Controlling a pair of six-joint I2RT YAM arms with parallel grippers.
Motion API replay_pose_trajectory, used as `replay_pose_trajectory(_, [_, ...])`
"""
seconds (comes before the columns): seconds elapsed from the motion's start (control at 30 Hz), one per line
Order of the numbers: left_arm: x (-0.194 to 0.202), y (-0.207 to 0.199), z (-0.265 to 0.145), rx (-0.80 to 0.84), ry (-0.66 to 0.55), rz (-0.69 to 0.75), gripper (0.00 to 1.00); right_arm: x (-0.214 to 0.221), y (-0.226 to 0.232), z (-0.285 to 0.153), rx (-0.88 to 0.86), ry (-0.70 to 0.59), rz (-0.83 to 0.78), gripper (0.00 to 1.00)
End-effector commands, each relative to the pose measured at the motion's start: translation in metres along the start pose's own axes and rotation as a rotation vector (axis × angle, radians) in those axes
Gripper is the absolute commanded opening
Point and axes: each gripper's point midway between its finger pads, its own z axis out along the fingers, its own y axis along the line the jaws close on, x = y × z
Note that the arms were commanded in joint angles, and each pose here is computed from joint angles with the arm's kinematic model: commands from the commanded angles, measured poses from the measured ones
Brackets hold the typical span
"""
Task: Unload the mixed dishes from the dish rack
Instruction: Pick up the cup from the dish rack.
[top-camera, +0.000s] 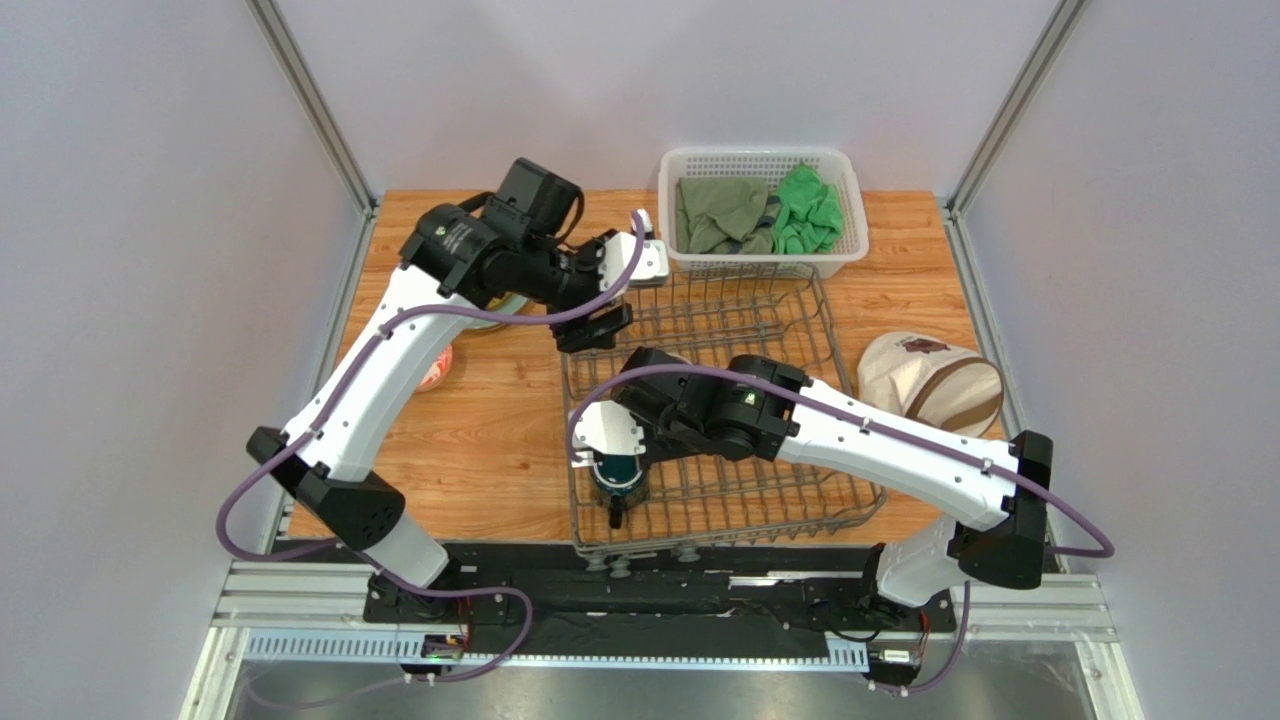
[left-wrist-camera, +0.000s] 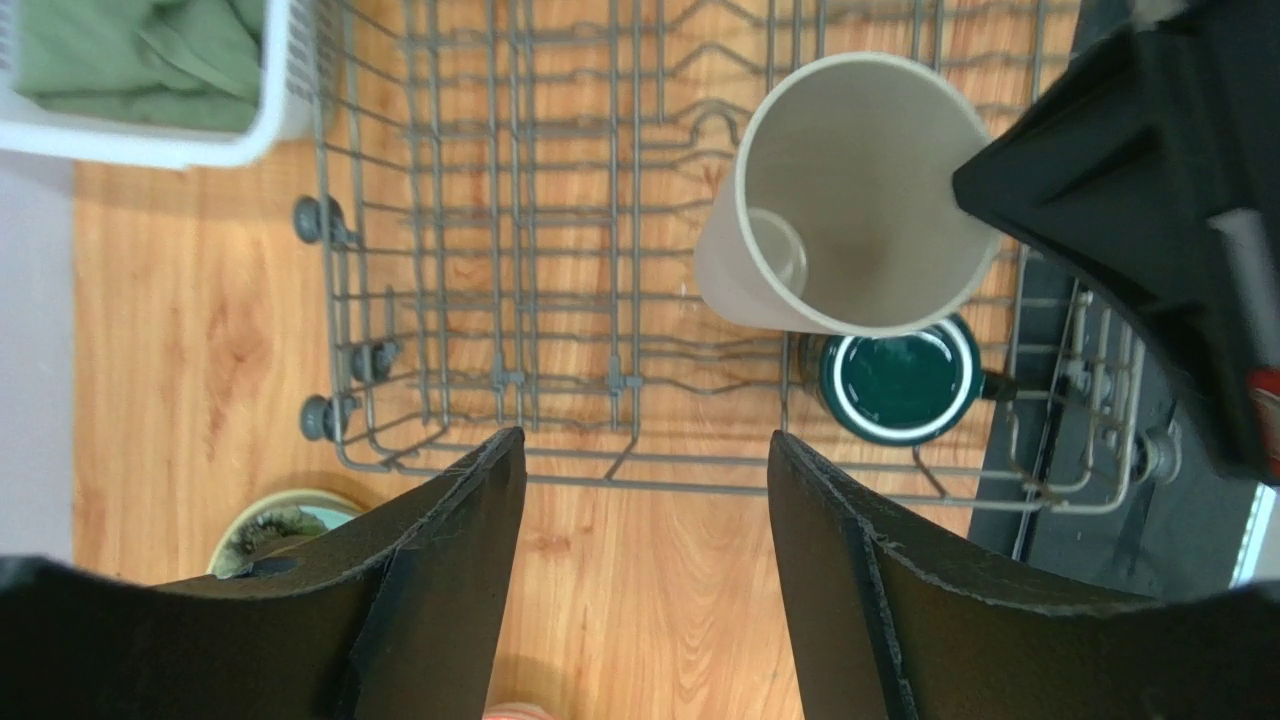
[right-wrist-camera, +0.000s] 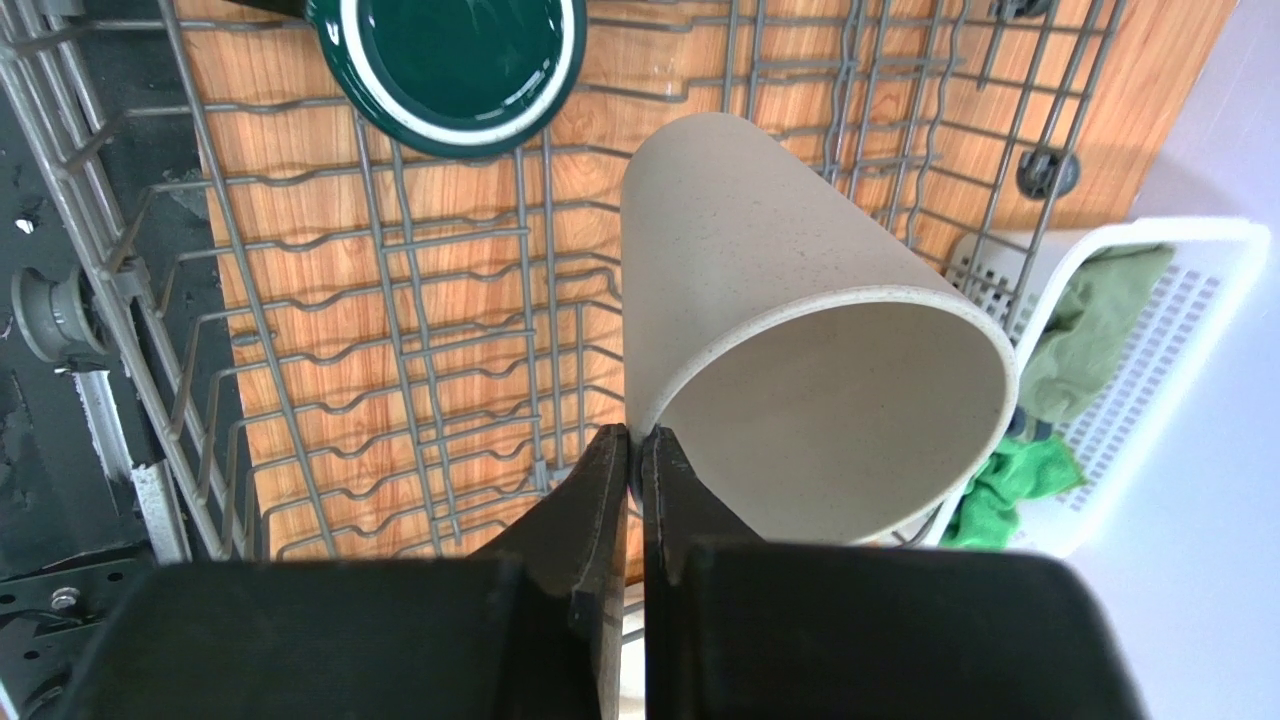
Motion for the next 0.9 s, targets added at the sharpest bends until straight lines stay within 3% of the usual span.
replay_pose_trajectory(0.0, [0.014,-0.010,0.004,0.037,0.118,0.030,0.68,-0.015,-0.014,-0.010,0.052,-0.021,-0.054,0.00])
replay_pose_trajectory(0.13, [0.021,-0.012,0.017,0.074,0.193,0.036,0.68,-0.023,-0.011,-0.012,0.032,-0.035,-0.068,0.00])
replay_pose_trajectory(0.87, [0.029,-0.028,0.060,0.108,0.297,0.024,0.67,-0.022,-0.010,-0.012,0.024,-0.028,-0.056,0.00])
